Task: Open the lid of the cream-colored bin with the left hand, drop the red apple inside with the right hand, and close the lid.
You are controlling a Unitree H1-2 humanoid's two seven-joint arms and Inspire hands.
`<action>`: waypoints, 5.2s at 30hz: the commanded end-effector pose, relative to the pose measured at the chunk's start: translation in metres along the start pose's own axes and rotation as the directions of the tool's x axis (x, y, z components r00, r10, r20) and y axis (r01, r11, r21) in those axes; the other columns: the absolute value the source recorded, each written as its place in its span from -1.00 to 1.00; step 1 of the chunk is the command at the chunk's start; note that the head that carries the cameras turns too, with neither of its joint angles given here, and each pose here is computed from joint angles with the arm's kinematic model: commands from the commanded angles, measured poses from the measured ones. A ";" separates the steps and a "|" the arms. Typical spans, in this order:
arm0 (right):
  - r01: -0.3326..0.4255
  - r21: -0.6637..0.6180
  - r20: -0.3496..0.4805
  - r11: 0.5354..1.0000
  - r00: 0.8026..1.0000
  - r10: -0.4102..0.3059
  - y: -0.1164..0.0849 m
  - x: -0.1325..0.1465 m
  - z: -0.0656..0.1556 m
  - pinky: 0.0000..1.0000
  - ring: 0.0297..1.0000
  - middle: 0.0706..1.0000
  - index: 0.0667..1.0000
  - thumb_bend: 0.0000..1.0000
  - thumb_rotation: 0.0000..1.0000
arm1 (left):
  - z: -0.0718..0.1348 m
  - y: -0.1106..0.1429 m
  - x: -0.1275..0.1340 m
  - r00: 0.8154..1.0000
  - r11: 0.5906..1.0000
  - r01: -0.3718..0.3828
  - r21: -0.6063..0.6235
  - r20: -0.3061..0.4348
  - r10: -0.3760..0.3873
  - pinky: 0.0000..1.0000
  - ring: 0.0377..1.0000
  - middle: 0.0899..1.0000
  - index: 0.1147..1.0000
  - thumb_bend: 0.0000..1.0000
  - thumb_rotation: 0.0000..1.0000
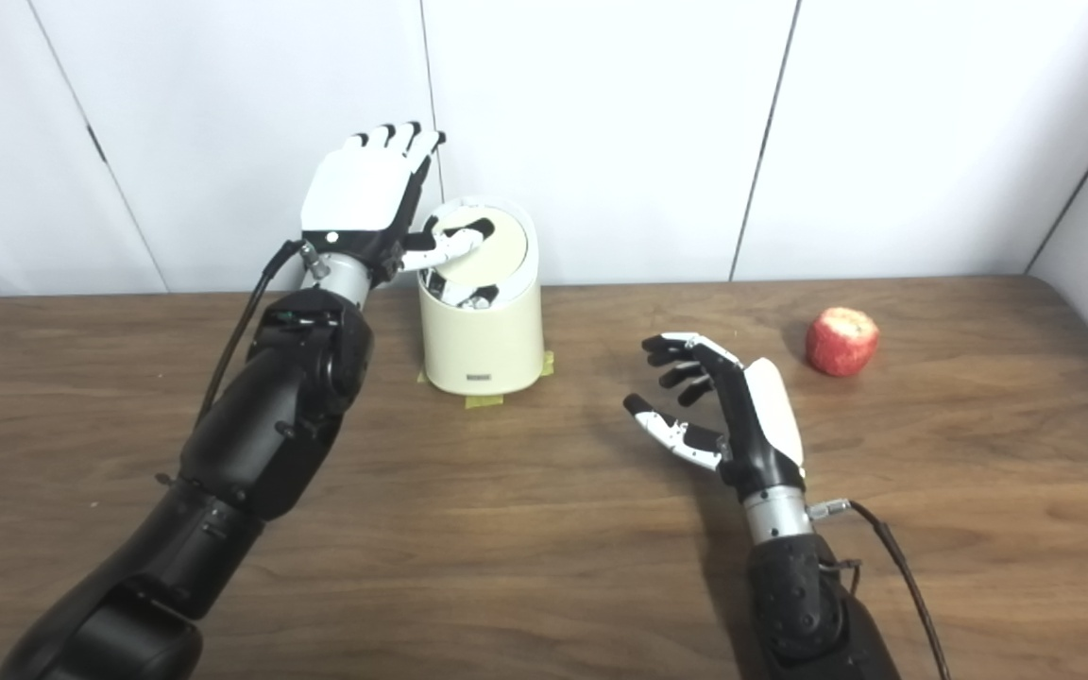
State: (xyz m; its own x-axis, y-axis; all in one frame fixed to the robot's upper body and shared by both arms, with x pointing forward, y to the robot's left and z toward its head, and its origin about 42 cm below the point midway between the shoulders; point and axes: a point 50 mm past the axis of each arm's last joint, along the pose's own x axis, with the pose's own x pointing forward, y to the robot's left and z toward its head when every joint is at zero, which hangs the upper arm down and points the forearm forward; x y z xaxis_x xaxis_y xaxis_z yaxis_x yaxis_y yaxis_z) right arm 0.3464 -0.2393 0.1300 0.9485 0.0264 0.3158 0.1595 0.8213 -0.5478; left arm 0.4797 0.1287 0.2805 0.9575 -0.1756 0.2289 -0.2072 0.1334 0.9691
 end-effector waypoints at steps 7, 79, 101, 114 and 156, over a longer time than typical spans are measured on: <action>0.015 0.027 0.021 1.000 1.000 -0.015 0.005 0.000 0.009 -0.10 0.15 0.26 0.29 -0.41 -0.44 | 0.002 0.028 0.014 0.987 0.975 -0.155 0.159 0.061 0.147 1.00 1.00 0.96 0.90 0.41 0.06; 0.021 0.013 0.027 1.000 0.999 -0.022 0.009 0.004 0.010 -0.05 0.19 0.27 0.29 -0.41 -0.38 | -0.038 0.079 -0.021 0.957 0.952 -0.279 0.128 -0.046 0.287 1.00 0.90 0.82 0.77 -0.22 0.99; 0.013 0.017 0.025 1.000 1.000 -0.013 0.009 0.003 0.009 -0.03 0.20 0.28 0.29 -0.42 -0.44 | -0.052 0.038 -0.031 0.978 0.973 -0.170 0.154 -0.094 0.185 1.00 1.00 0.95 0.91 0.99 0.59; 0.019 0.014 0.028 1.000 0.999 -0.019 0.010 0.002 0.011 -0.04 0.20 0.28 0.28 -0.42 -0.45 | -0.026 0.041 0.004 0.985 0.978 -0.134 0.160 -0.090 0.149 1.00 1.00 1.00 0.97 0.86 0.75; 0.023 0.017 0.037 1.000 0.999 -0.024 0.012 0.002 0.015 -0.04 0.19 0.27 0.28 -0.39 -0.36 | -0.005 0.005 0.034 0.996 0.912 -0.065 0.406 -0.024 0.082 1.00 1.00 0.99 0.97 1.00 -0.45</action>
State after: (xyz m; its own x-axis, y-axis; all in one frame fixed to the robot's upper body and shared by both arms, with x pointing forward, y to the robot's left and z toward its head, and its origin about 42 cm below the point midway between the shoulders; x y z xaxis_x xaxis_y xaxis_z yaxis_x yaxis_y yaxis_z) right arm 0.3447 -0.2288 0.1309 0.9477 0.0294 0.3177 0.1618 0.8140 -0.5579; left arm 0.5055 0.1160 0.2812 0.9398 -0.1664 0.2984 -0.3285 -0.2002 0.9231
